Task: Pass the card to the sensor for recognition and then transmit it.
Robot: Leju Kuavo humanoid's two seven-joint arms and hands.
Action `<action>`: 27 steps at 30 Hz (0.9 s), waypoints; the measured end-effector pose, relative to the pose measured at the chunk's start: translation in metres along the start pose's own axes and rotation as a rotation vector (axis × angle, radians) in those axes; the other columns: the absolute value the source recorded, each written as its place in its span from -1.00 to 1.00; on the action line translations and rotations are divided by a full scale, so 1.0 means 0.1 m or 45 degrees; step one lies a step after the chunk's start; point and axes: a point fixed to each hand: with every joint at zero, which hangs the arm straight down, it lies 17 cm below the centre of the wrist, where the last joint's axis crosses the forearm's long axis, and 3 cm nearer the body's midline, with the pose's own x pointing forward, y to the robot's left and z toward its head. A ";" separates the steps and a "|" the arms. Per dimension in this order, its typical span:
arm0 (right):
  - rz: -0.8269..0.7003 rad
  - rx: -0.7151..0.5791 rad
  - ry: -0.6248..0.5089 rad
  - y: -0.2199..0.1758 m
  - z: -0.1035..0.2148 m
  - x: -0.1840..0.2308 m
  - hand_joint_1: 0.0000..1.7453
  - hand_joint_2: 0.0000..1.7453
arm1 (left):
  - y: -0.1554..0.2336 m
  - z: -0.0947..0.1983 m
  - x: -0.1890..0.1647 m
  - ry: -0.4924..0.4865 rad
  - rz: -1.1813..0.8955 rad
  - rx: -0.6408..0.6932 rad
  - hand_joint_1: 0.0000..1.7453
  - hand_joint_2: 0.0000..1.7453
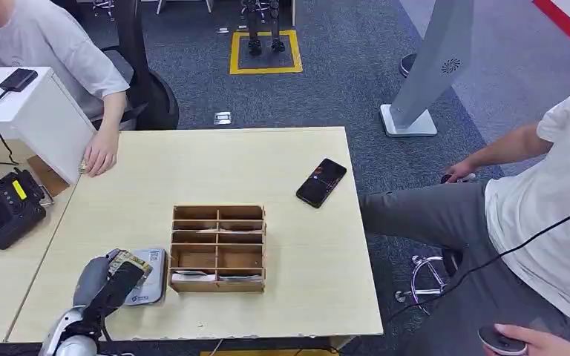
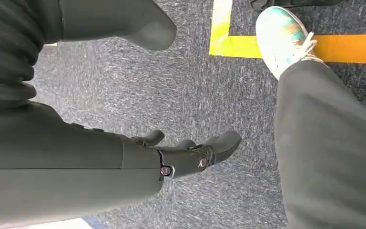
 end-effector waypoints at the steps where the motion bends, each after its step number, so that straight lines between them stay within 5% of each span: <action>1: 0.000 0.001 -0.001 0.00 0.00 0.00 -1.00 1.00 | -0.01 0.00 -0.01 0.003 -0.002 0.000 0.82 1.00; 16: 0.008 0.004 -0.014 0.01 -0.01 0.04 -1.00 1.00 | -0.10 -0.03 -0.06 0.032 0.004 -0.005 0.92 1.00; 27: 0.012 0.001 -0.019 0.00 -0.01 0.07 -1.00 1.00 | 0.26 -0.38 0.39 -0.096 0.134 0.086 0.86 1.00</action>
